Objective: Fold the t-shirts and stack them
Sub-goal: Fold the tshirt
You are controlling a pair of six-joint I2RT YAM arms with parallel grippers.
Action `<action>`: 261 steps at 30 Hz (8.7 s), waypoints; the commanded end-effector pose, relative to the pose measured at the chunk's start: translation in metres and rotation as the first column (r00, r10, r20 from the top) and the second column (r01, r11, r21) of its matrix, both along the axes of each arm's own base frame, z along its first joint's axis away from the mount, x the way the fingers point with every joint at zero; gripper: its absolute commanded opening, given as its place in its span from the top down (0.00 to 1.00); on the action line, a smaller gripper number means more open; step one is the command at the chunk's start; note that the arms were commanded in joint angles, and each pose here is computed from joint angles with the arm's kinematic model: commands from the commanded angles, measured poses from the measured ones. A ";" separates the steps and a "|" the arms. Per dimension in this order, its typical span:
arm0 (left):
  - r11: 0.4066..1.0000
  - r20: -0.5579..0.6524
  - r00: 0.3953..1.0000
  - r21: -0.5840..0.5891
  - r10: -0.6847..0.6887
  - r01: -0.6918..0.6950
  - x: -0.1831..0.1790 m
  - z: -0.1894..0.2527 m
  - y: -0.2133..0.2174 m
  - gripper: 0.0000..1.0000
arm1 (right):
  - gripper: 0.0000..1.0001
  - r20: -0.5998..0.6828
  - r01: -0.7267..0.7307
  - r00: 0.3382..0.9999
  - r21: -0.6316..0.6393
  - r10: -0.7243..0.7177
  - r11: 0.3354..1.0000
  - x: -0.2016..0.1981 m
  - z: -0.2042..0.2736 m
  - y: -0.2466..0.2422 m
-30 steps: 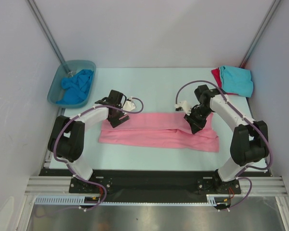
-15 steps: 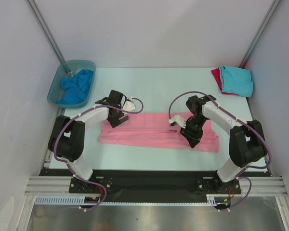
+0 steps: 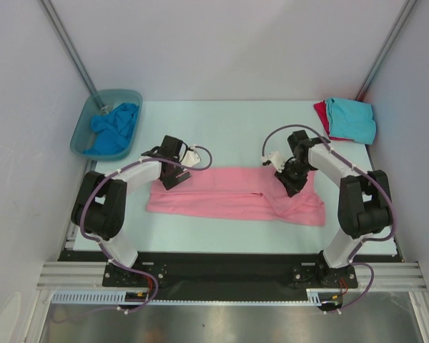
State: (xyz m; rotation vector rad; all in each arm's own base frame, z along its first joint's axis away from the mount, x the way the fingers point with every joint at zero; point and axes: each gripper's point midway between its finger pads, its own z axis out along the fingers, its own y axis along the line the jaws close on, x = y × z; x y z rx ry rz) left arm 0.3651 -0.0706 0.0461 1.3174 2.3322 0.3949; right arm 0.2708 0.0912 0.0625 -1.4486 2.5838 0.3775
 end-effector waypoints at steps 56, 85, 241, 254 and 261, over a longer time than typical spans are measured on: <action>0.998 0.069 0.998 0.057 0.000 -0.004 0.009 0.004 0.008 0.18 | 0.77 0.241 -0.057 0.966 -0.175 0.099 0.983 -0.039 0.030 -0.024; 0.999 0.070 0.998 0.044 0.008 -0.011 0.004 0.006 0.008 0.18 | 0.67 0.427 -0.225 0.856 -0.201 0.292 0.953 -0.029 -0.012 0.061; 0.979 0.160 0.979 -0.176 0.130 -0.101 0.043 0.022 0.007 1.00 | 1.00 0.632 0.400 0.724 -0.059 -0.276 0.915 0.173 -0.016 -0.068; 0.975 -0.011 0.992 -0.184 0.122 -0.122 0.021 -0.017 0.006 1.00 | 1.00 0.641 0.415 0.714 -0.065 -0.281 0.908 0.174 -0.018 -0.072; 0.976 -0.051 0.990 -0.164 0.134 -0.140 0.018 -0.032 0.012 1.00 | 1.00 0.693 0.463 0.659 -0.066 -0.293 0.884 0.183 -0.009 -0.085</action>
